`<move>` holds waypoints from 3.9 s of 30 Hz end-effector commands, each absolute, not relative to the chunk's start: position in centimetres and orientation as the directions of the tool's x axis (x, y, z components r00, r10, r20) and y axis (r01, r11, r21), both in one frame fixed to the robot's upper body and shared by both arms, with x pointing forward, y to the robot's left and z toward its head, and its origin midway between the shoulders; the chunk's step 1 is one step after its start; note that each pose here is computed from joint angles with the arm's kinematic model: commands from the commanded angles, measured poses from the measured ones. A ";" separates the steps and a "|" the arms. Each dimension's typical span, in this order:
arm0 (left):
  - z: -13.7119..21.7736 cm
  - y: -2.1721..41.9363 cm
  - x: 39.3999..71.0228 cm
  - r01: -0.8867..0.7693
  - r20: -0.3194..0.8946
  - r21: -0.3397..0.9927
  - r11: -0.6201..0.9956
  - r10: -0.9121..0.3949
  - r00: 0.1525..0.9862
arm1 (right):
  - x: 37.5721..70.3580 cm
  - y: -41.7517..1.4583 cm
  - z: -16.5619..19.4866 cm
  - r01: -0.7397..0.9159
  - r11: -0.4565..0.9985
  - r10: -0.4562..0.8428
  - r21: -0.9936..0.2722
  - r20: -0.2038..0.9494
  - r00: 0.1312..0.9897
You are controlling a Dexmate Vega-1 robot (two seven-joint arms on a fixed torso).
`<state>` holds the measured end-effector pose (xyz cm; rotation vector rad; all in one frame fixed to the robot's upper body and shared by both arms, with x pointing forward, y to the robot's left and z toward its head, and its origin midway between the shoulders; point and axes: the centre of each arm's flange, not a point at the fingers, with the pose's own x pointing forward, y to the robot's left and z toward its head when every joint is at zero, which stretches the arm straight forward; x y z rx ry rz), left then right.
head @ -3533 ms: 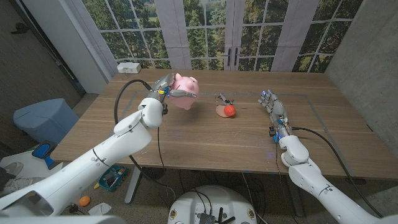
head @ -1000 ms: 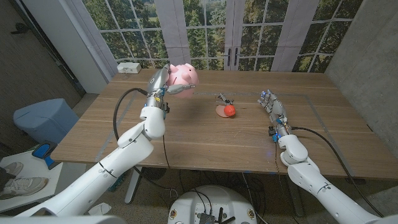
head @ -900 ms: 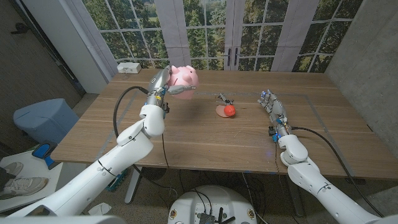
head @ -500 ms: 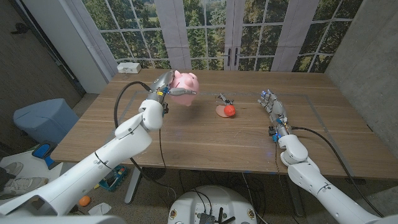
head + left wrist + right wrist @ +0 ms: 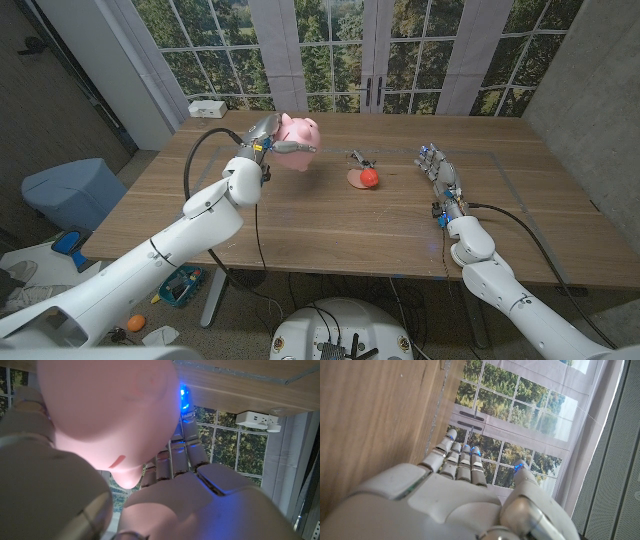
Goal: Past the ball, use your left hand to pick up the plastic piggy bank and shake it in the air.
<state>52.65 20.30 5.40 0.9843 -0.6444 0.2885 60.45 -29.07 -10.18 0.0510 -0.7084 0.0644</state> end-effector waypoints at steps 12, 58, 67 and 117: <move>3.4 20.9 51.4 -0.689 0.903 0.236 0.686 0.107 0.417 | 61.1 -29.2 -10.5 -0.082 0.996 0.037 0.040 0.642 0.766; 6.0 20.3 54.2 -0.458 0.558 0.736 0.498 -0.063 0.828 | 62.1 -28.8 -9.9 -0.085 0.996 0.048 0.029 0.629 0.776; 6.2 20.2 54.4 -0.430 0.521 0.766 0.478 -0.070 0.850 | 62.1 -28.8 -9.9 -0.084 0.996 0.047 0.029 0.630 0.775; 3.8 20.9 52.1 -0.701 0.876 0.303 0.645 0.101 0.471 | 62.1 -29.0 -10.0 -0.090 0.995 0.049 0.033 0.631 0.774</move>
